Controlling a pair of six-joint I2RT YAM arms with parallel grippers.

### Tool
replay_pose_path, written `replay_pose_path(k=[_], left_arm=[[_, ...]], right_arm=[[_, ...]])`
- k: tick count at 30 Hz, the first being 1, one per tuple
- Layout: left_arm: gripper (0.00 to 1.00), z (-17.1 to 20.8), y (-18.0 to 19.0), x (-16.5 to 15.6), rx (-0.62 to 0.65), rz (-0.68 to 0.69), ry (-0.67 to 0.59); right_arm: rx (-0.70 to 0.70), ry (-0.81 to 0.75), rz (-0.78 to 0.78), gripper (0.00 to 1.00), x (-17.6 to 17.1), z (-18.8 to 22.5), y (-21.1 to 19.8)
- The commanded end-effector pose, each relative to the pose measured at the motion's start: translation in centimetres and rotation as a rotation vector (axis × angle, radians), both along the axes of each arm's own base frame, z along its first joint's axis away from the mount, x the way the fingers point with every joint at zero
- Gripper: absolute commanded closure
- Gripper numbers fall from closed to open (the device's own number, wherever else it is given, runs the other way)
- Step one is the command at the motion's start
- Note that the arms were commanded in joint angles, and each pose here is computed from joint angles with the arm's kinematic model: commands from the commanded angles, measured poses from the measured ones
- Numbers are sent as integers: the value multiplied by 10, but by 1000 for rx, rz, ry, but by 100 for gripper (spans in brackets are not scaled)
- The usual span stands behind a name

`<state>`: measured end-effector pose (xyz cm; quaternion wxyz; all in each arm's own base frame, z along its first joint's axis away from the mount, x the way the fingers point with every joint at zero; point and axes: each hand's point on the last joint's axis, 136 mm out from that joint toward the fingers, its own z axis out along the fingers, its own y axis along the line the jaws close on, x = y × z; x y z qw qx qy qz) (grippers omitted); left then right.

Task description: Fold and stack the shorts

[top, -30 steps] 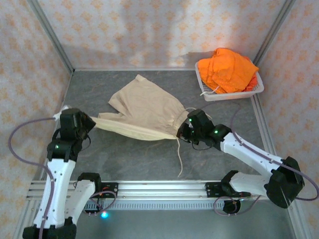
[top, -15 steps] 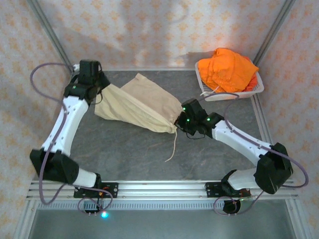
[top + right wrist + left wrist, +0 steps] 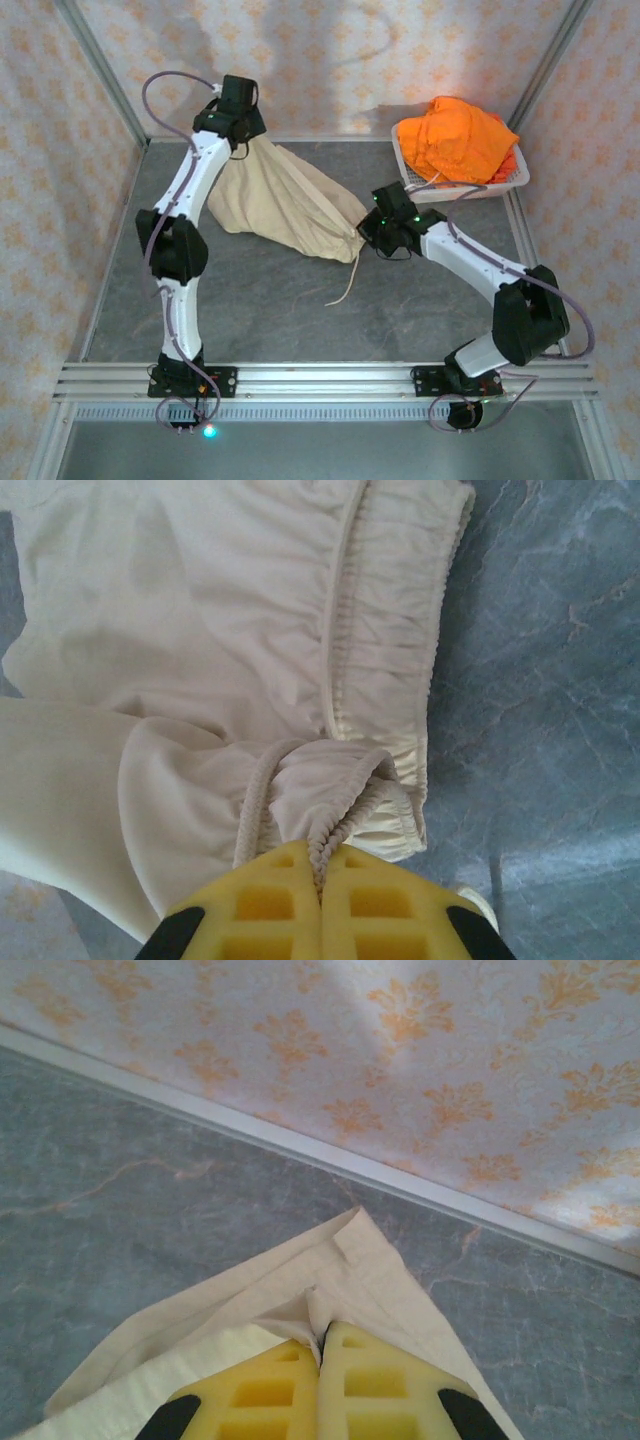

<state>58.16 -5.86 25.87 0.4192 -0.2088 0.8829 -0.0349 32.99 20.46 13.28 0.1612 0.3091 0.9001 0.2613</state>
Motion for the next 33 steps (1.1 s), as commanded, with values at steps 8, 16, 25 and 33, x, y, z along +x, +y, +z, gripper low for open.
replay_pose_path(k=[8, 16, 25, 33], left_arm=[[100, -17, -10, 62, 22, 35, -99], [72, -43, -36, 109, -99, 3, -217], [7, 38, -34, 58, -51, -81, -202], [0, -1, -38, -17, -182, -118, -130]], right_arm=[[-21, 68, -87, 93, 34, -20, -27], [71, 97, -194, 49, 80, -29, -51], [-3, -128, -154, 9, 74, 56, -64], [164, -105, 184, 6, 50, 45, 60]])
